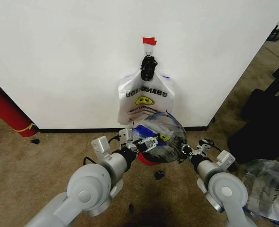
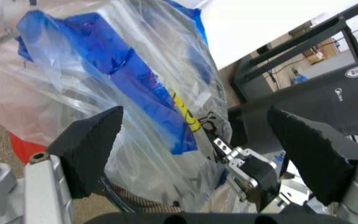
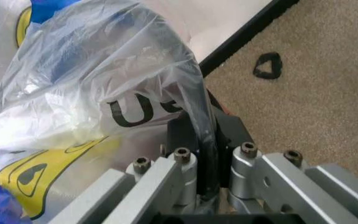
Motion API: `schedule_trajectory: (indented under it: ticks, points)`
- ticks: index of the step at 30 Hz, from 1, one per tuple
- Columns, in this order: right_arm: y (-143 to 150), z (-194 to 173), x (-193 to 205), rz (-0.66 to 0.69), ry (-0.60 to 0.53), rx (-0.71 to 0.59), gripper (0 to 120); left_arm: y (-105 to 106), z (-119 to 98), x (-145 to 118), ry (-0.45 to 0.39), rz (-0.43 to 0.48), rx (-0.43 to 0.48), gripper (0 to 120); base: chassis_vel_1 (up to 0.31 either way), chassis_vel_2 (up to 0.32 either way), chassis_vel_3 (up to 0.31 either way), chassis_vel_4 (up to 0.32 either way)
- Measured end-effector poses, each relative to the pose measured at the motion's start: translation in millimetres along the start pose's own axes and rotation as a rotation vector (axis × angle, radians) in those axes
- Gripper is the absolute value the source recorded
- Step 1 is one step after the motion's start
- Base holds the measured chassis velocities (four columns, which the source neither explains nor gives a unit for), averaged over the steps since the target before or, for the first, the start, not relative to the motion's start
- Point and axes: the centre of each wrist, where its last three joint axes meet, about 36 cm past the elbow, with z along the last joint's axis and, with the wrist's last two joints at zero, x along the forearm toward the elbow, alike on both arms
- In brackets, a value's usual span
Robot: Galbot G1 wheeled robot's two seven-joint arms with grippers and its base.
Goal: Pick up the garbage bag from the wall and place it over the trash bin.
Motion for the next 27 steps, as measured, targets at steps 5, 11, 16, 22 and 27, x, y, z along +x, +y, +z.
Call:
schedule_trajectory:
  ticks: [5,11,16,22,27]
  points:
    - [0.8,-4.9,-1.9,-0.003,-0.014,0.004,1,2.8,3.4,-8.9,0.006,-0.019,-0.005,90,0.000,0.000,0.000,0.000]
    - [1.0,-6.6,-1.0,-0.005,-0.015,0.007,1,4.6,4.2,-17.4,0.004,-0.036,-0.001,90,0.000,0.000,0.000,0.000]
    - [0.6,-7.4,-0.5,-0.006,-0.014,0.007,1,4.3,4.9,-18.6,0.001,-0.036,0.007,89,0.000,0.000,0.000,0.000]
    - [1.0,-8.6,-0.8,-0.007,-0.015,0.005,1,1.4,4.6,-16.9,-0.001,-0.025,0.005,86,0.000,0.000,0.000,0.000]
    - [0.9,-9.3,-2.3,-0.008,-0.014,-0.006,1,-2.5,2.1,-7.2,-0.007,-0.008,-0.006,82,0.000,0.000,0.000,0.000]
